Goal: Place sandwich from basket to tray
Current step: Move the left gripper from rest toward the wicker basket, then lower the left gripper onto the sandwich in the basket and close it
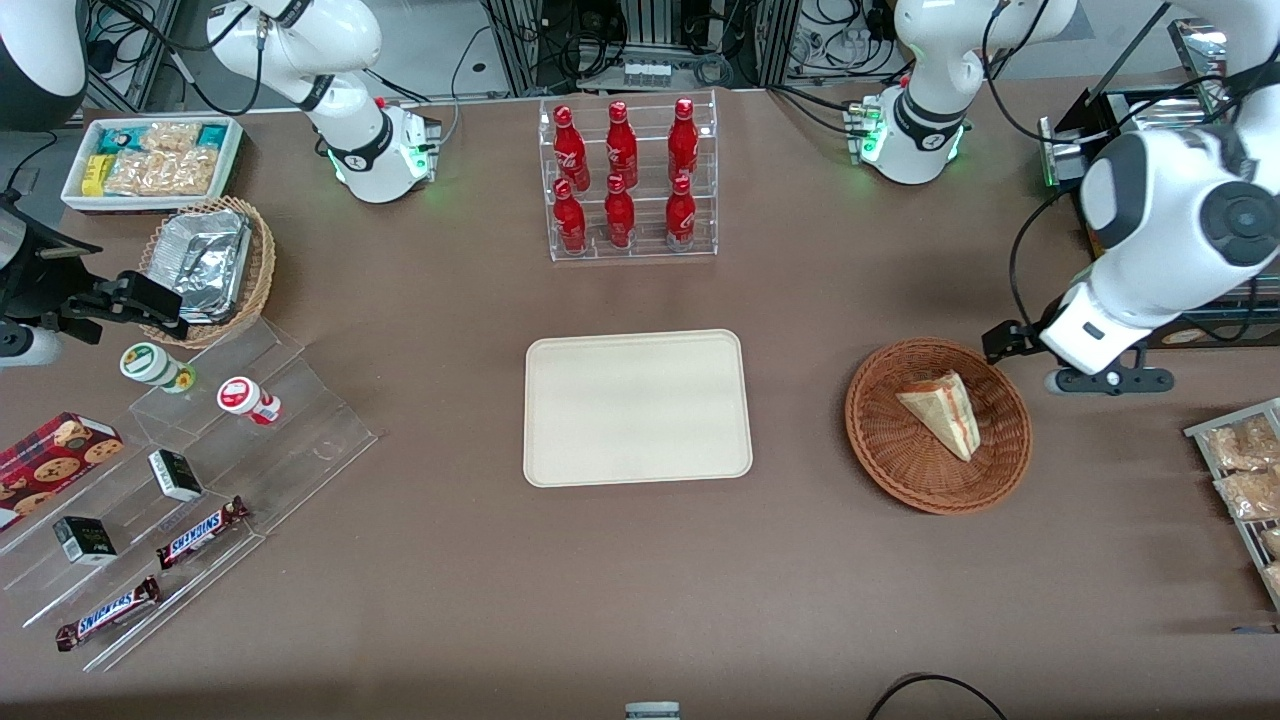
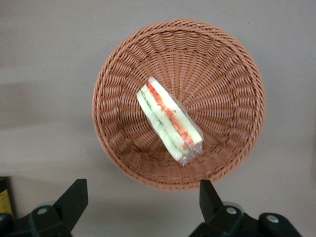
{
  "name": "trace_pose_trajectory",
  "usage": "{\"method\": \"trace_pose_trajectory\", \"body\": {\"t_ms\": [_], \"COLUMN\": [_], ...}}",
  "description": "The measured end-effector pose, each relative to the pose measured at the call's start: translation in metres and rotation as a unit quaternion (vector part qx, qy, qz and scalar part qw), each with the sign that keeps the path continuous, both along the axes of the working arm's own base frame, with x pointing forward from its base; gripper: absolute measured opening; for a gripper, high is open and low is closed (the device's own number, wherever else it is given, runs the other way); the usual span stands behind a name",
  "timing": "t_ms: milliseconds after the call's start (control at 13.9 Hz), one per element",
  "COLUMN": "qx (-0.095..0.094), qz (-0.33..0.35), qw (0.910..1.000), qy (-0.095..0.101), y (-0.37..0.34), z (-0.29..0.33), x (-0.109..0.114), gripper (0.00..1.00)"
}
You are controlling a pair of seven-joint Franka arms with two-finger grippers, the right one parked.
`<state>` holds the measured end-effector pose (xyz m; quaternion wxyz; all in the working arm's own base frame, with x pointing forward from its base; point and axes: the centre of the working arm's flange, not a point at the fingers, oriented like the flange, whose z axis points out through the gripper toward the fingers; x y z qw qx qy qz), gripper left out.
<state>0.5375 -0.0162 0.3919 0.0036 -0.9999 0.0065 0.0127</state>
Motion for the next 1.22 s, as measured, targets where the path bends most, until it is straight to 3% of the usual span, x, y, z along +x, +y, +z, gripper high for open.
{"method": "trace_pose_trajectory", "body": {"t_ms": [432,792,936,1224], "qx": [0.0,-0.007,-0.008,-0.005], "qz": [0.118,0.252,0.271,0.276], "qw": [0.993,0.9673,0.9622,0.9609], "qy": [-0.013,-0.029,-0.028,-0.022], "y": [-0.015,-0.051,-0.059,-0.056], "z": [-0.037,-0.065,-0.079,-0.089], "x": [0.001,0.009,0.011,0.011], "gripper": [1.0,1.0,1.0,1.0]}}
